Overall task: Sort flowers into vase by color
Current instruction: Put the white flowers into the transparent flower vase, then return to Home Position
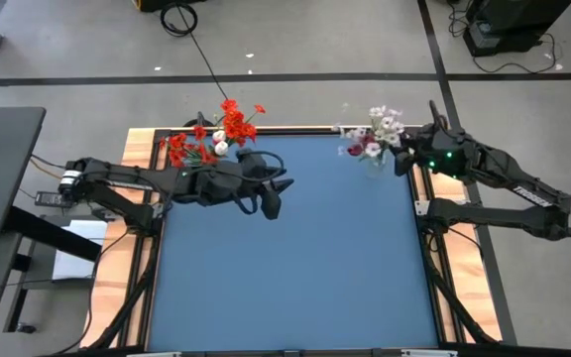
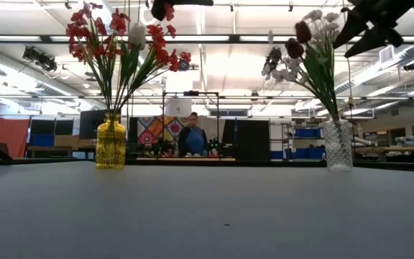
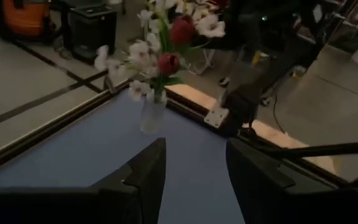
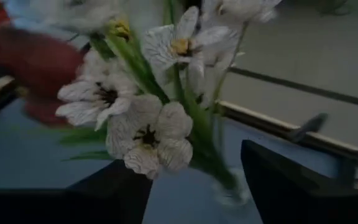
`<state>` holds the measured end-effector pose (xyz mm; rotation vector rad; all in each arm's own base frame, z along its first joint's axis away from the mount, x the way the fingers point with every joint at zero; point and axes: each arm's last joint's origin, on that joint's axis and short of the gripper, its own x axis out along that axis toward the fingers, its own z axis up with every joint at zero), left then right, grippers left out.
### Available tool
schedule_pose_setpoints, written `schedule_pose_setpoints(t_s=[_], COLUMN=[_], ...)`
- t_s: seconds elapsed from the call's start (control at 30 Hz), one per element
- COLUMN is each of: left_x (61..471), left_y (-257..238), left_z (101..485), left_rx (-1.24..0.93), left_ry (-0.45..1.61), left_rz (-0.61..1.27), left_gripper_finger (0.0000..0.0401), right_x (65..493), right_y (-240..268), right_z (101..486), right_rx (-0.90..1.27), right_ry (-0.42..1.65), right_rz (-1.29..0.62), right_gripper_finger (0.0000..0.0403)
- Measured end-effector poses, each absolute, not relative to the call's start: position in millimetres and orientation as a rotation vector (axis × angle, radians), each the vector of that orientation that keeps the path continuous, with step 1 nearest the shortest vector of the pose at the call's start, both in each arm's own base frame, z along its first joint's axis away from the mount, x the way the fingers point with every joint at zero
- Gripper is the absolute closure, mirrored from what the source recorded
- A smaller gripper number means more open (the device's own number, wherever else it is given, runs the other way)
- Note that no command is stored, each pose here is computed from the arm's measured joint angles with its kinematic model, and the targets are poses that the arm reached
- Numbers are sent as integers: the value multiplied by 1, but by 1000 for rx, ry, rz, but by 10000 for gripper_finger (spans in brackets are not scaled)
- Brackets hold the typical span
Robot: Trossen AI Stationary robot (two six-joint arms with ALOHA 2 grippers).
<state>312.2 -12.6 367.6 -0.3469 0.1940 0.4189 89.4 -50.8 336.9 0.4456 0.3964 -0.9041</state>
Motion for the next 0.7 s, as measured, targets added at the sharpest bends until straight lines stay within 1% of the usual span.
schedule_pose_setpoints(t_s=[0.07, 0.17, 0.43, 0.53, 0.7], left_x=[309, 309, 308, 307, 300], left_y=[-9, -5, -6, -6, -6], left_z=[369, 369, 366, 367, 367], left_rx=[-346, -348, -356, -354, -338], left_ry=[198, 198, 231, 237, 275], left_rz=[428, 444, 429, 428, 426], left_gripper_finger=[229, 229, 229, 229, 229], right_x=[88, 88, 81, 78, 72], right_y=[-52, -52, -48, -45, -39], right_z=[338, 337, 344, 351, 371], right_rx=[420, 429, 513, 540, 588], right_ry=[397, 402, 370, 385, 328], right_rz=[-937, -924, -929, -880, -758], right_gripper_finger=[149, 147, 147, 147, 150])
